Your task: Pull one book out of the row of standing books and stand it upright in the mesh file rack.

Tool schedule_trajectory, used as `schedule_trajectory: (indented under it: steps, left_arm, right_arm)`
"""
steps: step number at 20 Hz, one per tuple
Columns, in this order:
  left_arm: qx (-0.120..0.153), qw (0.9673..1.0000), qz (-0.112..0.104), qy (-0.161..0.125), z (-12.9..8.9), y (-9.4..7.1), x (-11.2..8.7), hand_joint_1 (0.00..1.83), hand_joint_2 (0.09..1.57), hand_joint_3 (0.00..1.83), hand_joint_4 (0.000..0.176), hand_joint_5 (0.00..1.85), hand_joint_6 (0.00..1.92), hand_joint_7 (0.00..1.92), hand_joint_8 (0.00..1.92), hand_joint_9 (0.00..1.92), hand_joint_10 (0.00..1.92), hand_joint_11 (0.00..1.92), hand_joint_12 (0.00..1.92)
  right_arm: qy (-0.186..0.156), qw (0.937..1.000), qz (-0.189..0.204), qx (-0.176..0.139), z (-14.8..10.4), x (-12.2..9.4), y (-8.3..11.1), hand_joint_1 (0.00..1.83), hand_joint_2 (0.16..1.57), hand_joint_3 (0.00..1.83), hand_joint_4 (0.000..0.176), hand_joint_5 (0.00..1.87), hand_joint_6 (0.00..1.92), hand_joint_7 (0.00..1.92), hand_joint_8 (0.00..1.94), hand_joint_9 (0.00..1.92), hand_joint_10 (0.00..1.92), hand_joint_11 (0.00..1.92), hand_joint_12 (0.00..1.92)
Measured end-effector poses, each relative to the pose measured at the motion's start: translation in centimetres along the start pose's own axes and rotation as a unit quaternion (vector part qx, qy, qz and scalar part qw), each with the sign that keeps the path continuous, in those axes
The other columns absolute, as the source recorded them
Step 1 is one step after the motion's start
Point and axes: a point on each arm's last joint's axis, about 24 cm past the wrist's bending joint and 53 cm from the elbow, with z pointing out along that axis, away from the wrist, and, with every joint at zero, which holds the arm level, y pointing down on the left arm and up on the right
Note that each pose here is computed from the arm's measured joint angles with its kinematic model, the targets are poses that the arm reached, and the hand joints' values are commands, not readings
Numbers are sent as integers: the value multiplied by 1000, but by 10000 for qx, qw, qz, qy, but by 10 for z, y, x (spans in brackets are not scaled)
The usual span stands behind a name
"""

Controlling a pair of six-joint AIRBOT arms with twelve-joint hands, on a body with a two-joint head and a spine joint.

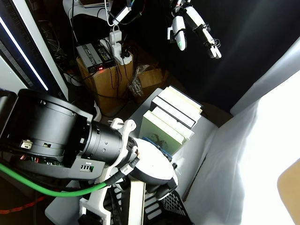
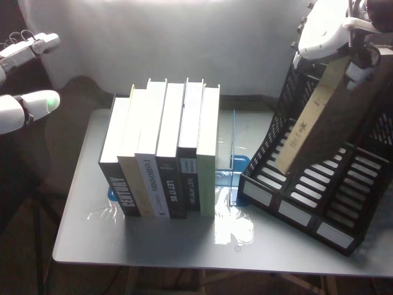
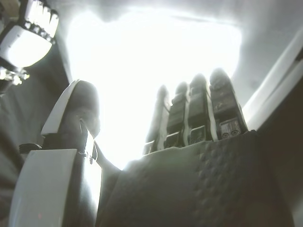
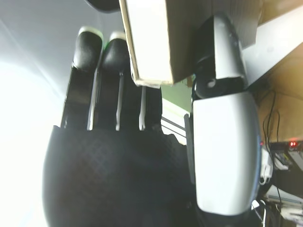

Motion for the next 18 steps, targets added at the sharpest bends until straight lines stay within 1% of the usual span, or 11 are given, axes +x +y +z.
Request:
schedule_trajectory:
  steps: [1,2,4,5,6,7,9,12,14,16,18]
  left_arm:
    - [21,10000,17,13,1,0,1,549,1376,3,14,96,3,0,0,0,0,0,0]
    - [19,10000,4,13,1,1,1,547,1375,3,7,102,6,0,0,0,0,0,0]
    - [34,10000,-1,19,1,0,2,579,1370,0,2,115,7,0,0,0,0,0,0]
    - [32,10000,-4,14,1,0,2,573,1372,0,3,112,5,0,0,0,0,0,0]
    - [34,10000,-4,14,1,0,2,559,1377,2,2,111,3,0,0,0,0,0,0]
    - [44,10000,-9,16,1,0,3,558,1380,3,12,96,0,0,0,0,0,0,0]
    - [44,10000,-4,33,1,0,4,543,1383,4,10,94,5,0,0,0,0,0,0]
    - [51,10000,-9,22,1,0,3,505,1384,3,30,65,0,0,0,0,0,0,0]
    - [53,10000,-12,26,1,0,4,504,1386,2,37,59,1,0,0,0,0,0,0]
    - [57,10000,-13,24,1,0,3,499,1389,4,36,63,3,0,0,0,0,0,0]
    - [62,10000,-12,26,1,0,4,505,1388,2,31,71,4,0,0,0,0,0,0]
  right_arm:
    - [1,10000,13,2,1,0,0,1055,1311,3,0,611,1486,828,873,669,1151,354,1785]
    - [18,10000,-4,42,1,0,-1,1142,1291,0,0,552,1492,827,1269,674,1120,322,1791]
    - [40,9999,32,121,1,2,-7,1196,1238,0,0,635,1358,884,1295,628,1119,178,1830]
    - [25,9999,45,148,1,1,-9,1216,1199,0,0,474,832,645,758,484,989,38,1690]
    - [-4,9999,47,166,1,0,-10,1257,1115,0,0,395,433,512,294,362,668,7,1486]
    - [-7,9999,42,165,1,0,-9,1207,1058,0,0,357,196,417,81,310,492,1,1376]
    - [9,9998,-63,198,2,0,-10,1093,1064,1,0,211,24,181,6,136,450,0,935]
    - [39,9997,-109,212,4,5,-10,1117,1046,0,17,125,5,61,2,122,276,0,612]
    - [87,9996,-158,213,5,9,-9,1059,1028,0,17,72,4,5,0,30,119,0,488]
    - [79,9996,-177,226,5,8,-9,1019,1010,0,10,10,0,0,0,0,4,0,59]
    - [66,9996,-176,219,4,8,-9,988,959,0,44,0,0,0,0,0,0,0,1]
